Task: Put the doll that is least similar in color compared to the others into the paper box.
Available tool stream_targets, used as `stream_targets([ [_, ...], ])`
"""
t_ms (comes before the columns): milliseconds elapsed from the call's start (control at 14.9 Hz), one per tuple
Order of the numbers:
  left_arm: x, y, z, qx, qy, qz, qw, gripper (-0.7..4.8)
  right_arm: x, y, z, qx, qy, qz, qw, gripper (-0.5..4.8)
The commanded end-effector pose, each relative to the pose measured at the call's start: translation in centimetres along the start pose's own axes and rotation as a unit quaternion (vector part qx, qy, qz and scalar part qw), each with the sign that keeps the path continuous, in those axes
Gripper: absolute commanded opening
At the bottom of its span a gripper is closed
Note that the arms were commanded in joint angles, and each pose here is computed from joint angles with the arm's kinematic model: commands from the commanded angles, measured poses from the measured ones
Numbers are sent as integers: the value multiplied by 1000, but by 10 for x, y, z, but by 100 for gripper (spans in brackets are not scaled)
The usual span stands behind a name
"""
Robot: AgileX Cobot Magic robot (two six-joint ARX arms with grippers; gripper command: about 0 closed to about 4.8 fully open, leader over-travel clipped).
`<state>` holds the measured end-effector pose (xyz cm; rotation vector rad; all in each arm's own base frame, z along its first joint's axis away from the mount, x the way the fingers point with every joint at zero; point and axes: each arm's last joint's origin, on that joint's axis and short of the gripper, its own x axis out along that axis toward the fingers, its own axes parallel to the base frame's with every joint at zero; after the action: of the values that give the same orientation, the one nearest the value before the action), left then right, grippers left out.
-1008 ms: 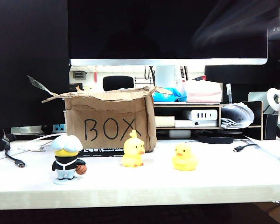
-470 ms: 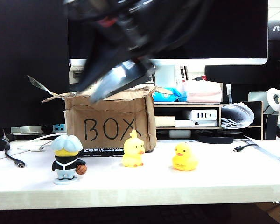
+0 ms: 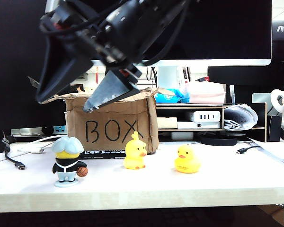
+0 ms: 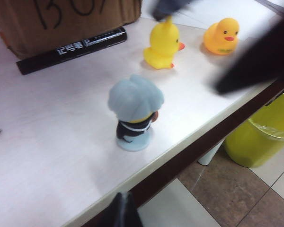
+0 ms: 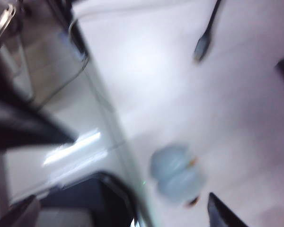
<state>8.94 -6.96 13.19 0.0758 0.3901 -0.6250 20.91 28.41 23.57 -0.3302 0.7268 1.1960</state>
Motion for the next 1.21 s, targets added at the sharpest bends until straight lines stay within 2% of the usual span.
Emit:
stream_targets([
  [67, 0, 0, 2, 0, -8, -1, 1000, -5, 13, -3, 3, -8, -9, -34, 999, 479],
  [672, 0, 0, 2, 0, -8, -1, 1000, -5, 63, -16, -23, 9, 38, -28, 999, 479],
  [873, 0, 0, 2, 0, -8, -1, 1000, -5, 68, -18, -24, 8, 33, -26, 999, 479],
  [1075, 0, 0, 2, 0, -8, -1, 1000, -5, 68, -19, -22, 5, 21, -29, 999, 448],
  [1209, 0, 0, 2, 0, -8, -1, 1000, -5, 69, -19, -24, 7, 30, -36, 999, 357],
])
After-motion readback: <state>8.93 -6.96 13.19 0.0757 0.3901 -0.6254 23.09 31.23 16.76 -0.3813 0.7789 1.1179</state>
